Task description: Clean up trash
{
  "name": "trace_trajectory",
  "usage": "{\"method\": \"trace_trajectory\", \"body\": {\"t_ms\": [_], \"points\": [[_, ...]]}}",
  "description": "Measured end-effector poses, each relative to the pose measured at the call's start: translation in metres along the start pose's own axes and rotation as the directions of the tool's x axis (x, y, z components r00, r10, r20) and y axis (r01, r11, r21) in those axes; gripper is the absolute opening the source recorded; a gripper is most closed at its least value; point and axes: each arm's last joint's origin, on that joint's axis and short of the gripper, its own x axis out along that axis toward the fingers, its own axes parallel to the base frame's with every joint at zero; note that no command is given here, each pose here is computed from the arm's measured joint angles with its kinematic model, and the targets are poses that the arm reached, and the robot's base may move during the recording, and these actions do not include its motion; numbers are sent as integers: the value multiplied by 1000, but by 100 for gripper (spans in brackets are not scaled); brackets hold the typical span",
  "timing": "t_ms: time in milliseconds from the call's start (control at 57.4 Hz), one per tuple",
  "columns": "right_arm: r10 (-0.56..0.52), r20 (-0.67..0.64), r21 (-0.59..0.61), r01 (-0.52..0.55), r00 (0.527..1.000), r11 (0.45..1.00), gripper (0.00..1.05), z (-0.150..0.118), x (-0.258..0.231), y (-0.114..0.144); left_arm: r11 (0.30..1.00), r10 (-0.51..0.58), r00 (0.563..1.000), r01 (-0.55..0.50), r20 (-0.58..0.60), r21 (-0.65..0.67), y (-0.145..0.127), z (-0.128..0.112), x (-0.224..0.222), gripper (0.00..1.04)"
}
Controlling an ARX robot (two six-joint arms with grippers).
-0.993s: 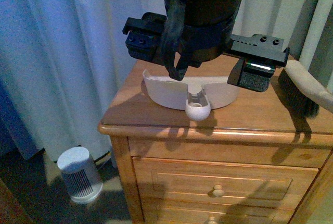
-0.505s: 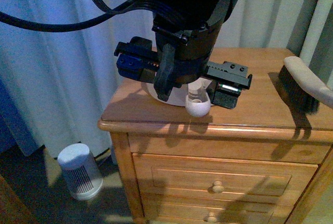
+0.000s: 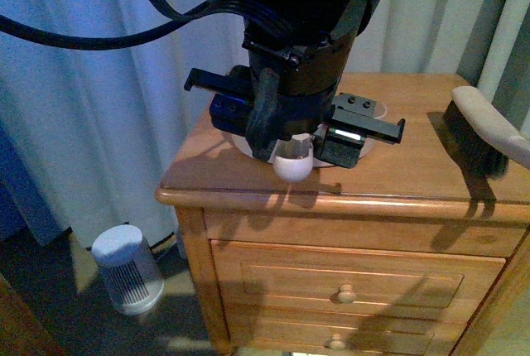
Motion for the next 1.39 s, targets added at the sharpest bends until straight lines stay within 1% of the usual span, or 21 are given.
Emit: {"method": "trace_trajectory", "body": {"t_ms": [105,139,296,401,557,644,801,871,888,906,958,993,1010,1028,1045,1062,1080,1115,1184,1254,1393], "points": [[0,0,0,0,1000,1000,97,0,0,0,1000,0,1000,0,0,1,0,0,0,33],[0,0,0,0,1000,1000,97,0,0,0,1000,-1,1000,1,2,0,0,0,0,30],[0,0,0,0,1000,1000,97,0,0,0,1000,-3,1000,3,30,-11,1,0,0,30],[0,0,0,0,1000,1000,97,0,0,0,1000,-4,997,6,82,-29,6,1,-3,30],[0,0,0,0,1000,1000,97,0,0,0,998,-2,974,15,228,-58,23,12,-23,29],[0,0,0,0,1000,1000,97,0,0,0,999,8,932,7,364,-42,39,21,-44,29],[0,0,0,0,1000,1000,97,0,0,0,999,36,816,-21,576,-33,76,34,-95,29],[0,0,0,0,1000,1000,97,0,0,0,998,53,737,-50,674,-25,96,34,-124,29],[0,0,0,0,1000,1000,97,0,0,0,998,55,730,-52,681,-24,98,34,-127,29],[0,0,0,0,1000,1000,97,0,0,0,998,63,702,-62,710,-27,105,33,-137,29],[0,0,0,0,1000,1000,97,0,0,0,996,78,654,-84,753,-30,116,30,-154,29],[0,0,0,0,1000,1000,97,0,0,0,993,92,595,-115,798,-29,127,24,-170,29],[0,0,0,0,1000,1000,97,0,0,0,992,97,579,-124,810,-30,129,22,-174,29],[0,0,0,0,1000,1000,97,0,0,0,989,103,545,-142,832,-29,134,19,-182,29],[0,0,0,0,1000,1000,97,0,0,0,988,104,536,-151,838,-26,135,18,-184,29],[-1,0,0,1,1000,1000,97,0,0,0,986,111,501,-165,858,-31,140,12,-194,29],[0,0,0,0,1000,1000,97,0,0,0,985,110,487,-167,866,-31,141,12,-196,29],[0,0,0,0,1000,1000,97,0,0,0,980,119,433,-196,894,-36,149,1,-213,29],[0,0,0,0,1000,1000,97,0,0,0,974,130,387,-221,913,-45,158,-13,-234,29],[0,0,0,0,1000,1000,97,0,0,0,974,123,350,-220,929,-46,166,-36,-251,29],[0,0,0,0,1000,1000,97,0,0,0,979,117,309,-196,944,-57,175,-78,-271,29]]}}
